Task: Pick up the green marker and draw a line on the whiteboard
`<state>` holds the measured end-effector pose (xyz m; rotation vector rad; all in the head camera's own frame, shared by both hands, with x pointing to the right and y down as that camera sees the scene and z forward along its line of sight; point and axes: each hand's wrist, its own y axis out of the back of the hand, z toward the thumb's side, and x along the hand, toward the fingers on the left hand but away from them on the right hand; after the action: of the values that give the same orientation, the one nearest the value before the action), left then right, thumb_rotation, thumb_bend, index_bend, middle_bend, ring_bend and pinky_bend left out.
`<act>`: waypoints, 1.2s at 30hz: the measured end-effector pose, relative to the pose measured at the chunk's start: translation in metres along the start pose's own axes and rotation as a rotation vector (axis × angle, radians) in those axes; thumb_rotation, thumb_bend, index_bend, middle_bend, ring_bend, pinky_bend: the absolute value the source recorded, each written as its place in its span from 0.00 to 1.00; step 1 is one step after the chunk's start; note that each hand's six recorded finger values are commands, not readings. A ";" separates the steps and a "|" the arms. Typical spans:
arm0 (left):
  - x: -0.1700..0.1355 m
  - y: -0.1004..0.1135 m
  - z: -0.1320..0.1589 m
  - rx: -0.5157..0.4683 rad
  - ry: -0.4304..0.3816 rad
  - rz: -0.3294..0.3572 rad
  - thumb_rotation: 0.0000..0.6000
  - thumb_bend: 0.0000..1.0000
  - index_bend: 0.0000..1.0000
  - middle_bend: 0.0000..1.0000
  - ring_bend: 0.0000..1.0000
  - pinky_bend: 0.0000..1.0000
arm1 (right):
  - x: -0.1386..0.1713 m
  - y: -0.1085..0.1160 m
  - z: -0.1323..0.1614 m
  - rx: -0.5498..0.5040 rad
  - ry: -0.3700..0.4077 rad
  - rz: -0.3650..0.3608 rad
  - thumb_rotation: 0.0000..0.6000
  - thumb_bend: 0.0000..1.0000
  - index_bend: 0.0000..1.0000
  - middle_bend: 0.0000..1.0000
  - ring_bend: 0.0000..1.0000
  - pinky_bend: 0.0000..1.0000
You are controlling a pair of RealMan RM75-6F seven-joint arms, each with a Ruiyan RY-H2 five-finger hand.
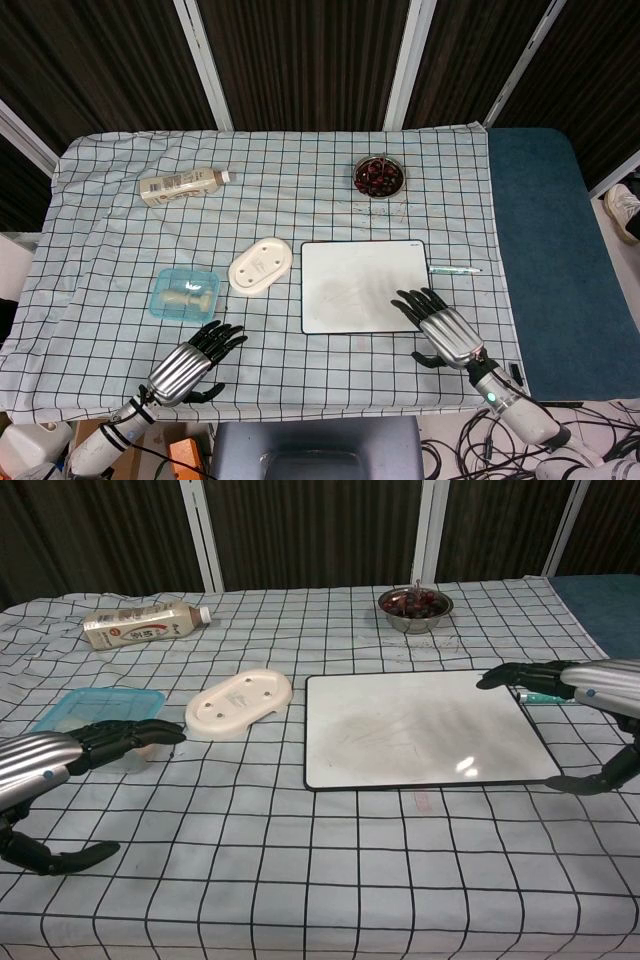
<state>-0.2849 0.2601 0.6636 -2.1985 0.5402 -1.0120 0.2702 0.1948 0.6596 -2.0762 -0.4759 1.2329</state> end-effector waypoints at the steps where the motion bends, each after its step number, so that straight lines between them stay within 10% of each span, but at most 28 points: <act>1: 0.000 0.001 -0.002 0.000 0.007 0.003 1.00 0.35 0.00 0.00 0.00 0.00 | 0.000 0.000 -0.001 0.002 -0.004 0.000 1.00 0.20 0.00 0.00 0.00 0.00; 11: -0.033 0.020 -0.041 0.088 0.136 0.079 1.00 0.35 0.00 0.00 0.00 0.00 | -0.005 0.018 -0.050 0.060 -0.146 -0.057 1.00 0.20 0.01 0.01 0.01 0.00; 22: -0.134 0.033 -0.088 0.178 0.310 0.198 1.00 0.35 0.00 0.00 0.00 0.00 | -0.038 0.044 -0.151 0.106 -0.434 -0.093 1.00 0.22 0.27 0.21 0.12 0.07; 36: -0.147 0.014 -0.100 0.132 0.331 0.178 1.00 0.35 0.00 0.00 0.00 0.00 | -0.099 0.018 -0.147 0.104 -0.445 -0.076 1.00 0.29 0.43 0.29 0.23 0.16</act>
<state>-0.4554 0.2993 0.6273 -1.8409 0.7795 -1.2832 0.3495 0.0699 0.7579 -1.6787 -0.6670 1.6416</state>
